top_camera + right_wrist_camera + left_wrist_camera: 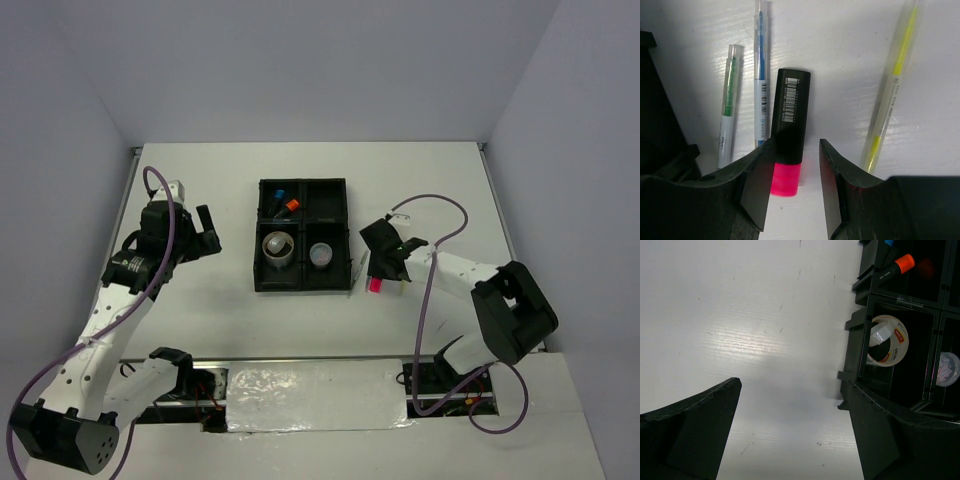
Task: Sort the stationery into containers
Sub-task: Pick up the pen from the center of the board.
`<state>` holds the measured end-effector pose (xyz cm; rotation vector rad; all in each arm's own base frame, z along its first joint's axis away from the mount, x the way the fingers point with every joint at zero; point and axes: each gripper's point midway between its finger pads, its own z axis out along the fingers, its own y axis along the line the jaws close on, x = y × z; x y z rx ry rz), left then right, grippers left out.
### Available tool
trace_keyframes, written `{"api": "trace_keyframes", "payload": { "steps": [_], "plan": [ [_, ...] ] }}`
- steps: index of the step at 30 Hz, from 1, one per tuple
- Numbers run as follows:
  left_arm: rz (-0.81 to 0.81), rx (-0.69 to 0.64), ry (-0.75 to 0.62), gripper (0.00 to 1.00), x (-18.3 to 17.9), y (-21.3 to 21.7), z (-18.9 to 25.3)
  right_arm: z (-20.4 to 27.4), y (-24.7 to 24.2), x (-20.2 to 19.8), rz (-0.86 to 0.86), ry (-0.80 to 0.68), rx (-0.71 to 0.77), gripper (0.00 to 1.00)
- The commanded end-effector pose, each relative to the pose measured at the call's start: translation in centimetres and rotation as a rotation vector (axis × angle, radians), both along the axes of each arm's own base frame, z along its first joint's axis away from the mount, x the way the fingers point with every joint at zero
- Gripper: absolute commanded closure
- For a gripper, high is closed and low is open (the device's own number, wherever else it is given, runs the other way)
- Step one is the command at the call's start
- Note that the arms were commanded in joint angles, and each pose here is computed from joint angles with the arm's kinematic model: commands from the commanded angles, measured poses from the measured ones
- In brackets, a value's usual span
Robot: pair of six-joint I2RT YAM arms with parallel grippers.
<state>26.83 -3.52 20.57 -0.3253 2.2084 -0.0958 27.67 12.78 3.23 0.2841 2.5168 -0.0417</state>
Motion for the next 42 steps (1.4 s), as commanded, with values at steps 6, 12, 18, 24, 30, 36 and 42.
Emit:
{"api": "trace_keyframes", "payload": {
  "steps": [6, 12, 18, 24, 30, 36, 42],
  "plan": [
    [-0.005, -0.001, -0.030, 0.01, 0.5, 0.0, 0.6, -0.9, 1.1, 1.2, -0.006, -0.008, 0.043, 0.54],
    [-0.009, -0.003, -0.024, 0.01, 0.6, -0.1, 0.5, -1.7, 0.0, 0.7, -0.031, 0.014, 0.046, 0.56],
    [-0.012, -0.003, -0.020, 0.01, 0.6, -0.2, 0.4, -1.4, -0.1, 0.2, -0.030, 0.007, 0.085, 0.60],
    [-0.007, -0.006, -0.019, 0.01, 0.7, -0.2, 0.3, 2.5, 1.0, 0.9, 0.030, -0.078, 0.143, 0.71],
    [-0.004, -0.006, -0.021, 0.01, 0.7, -0.1, 0.4, 8.7, 4.9, 2.9, 0.179, -0.210, 0.205, 0.69],
    [0.004, -0.001, -0.022, 0.01, 0.7, 0.0, 0.5, 13.7, 13.4, 7.7, 0.405, -0.273, 0.339, 0.68],
    [0.013, 0.005, -0.017, 0.01, 0.7, 0.2, 0.3, 17.6, 21.1, 14.9, 0.491, -0.291, 0.422, 0.68]
  ]
}}
